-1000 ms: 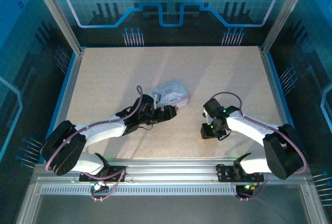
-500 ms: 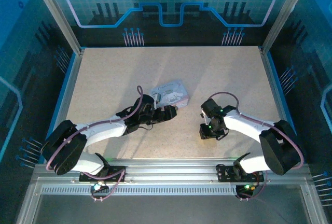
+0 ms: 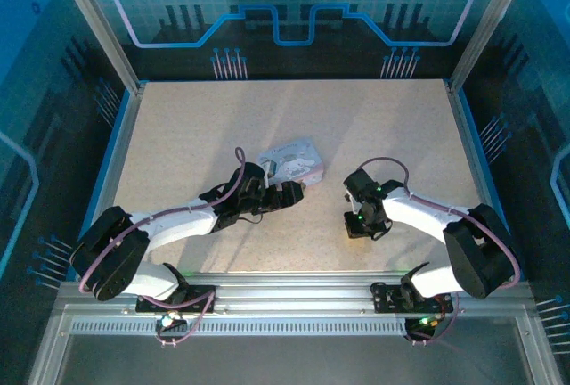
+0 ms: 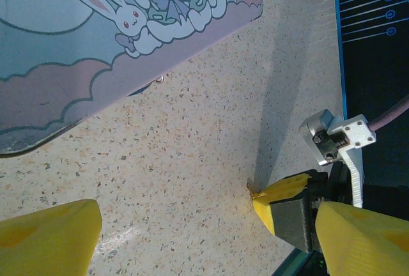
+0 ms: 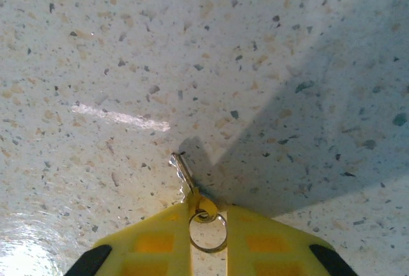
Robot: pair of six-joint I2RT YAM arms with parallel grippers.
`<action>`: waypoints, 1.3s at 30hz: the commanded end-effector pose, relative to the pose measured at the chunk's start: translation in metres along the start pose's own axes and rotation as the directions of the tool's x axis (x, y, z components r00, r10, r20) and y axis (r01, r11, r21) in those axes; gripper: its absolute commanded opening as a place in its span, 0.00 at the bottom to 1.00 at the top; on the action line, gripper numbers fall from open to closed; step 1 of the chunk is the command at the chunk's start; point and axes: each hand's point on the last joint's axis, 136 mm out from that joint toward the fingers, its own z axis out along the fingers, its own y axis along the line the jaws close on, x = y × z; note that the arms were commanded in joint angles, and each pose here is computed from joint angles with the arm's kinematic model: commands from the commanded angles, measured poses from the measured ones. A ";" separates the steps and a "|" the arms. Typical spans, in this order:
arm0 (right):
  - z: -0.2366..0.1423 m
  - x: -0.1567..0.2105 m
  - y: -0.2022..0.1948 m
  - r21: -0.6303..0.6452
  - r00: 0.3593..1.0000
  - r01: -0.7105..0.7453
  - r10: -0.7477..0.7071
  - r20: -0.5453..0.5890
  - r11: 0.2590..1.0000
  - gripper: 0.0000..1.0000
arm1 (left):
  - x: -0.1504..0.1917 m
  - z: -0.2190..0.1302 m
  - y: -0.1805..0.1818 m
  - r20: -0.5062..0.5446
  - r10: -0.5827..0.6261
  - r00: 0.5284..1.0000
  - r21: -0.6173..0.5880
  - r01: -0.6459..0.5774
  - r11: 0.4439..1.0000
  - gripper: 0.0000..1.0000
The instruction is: Unlock a padlock with a key
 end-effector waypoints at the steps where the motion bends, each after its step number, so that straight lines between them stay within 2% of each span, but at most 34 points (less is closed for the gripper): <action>1: -0.001 -0.004 0.011 -0.030 1.000 0.025 -0.024 0.020 0.999 0.11 | -0.001 -0.003 0.008 0.011 -0.004 1.000 -0.026 0.004 1.000 0.88; 11: -0.007 -0.008 0.016 -0.053 0.998 0.039 -0.036 0.049 0.998 0.02 | -0.010 -0.015 0.012 0.041 -0.032 0.999 -0.010 0.032 0.999 0.89; 32: -0.021 -0.015 0.026 -0.106 0.993 0.065 -0.054 0.106 0.992 0.00 | -0.023 -0.031 0.011 0.077 -0.098 0.992 0.050 0.095 0.994 0.89; 36: -0.032 -0.025 0.038 -0.166 0.983 0.082 -0.053 0.175 0.983 0.00 | -0.025 -0.032 0.001 0.077 -0.120 0.990 0.105 0.111 0.988 0.89; 39: -0.050 -0.039 0.056 -0.259 0.959 0.122 -0.046 0.279 0.958 0.00 | -0.030 -0.035 -0.014 0.082 -0.111 0.990 0.171 0.096 0.981 0.88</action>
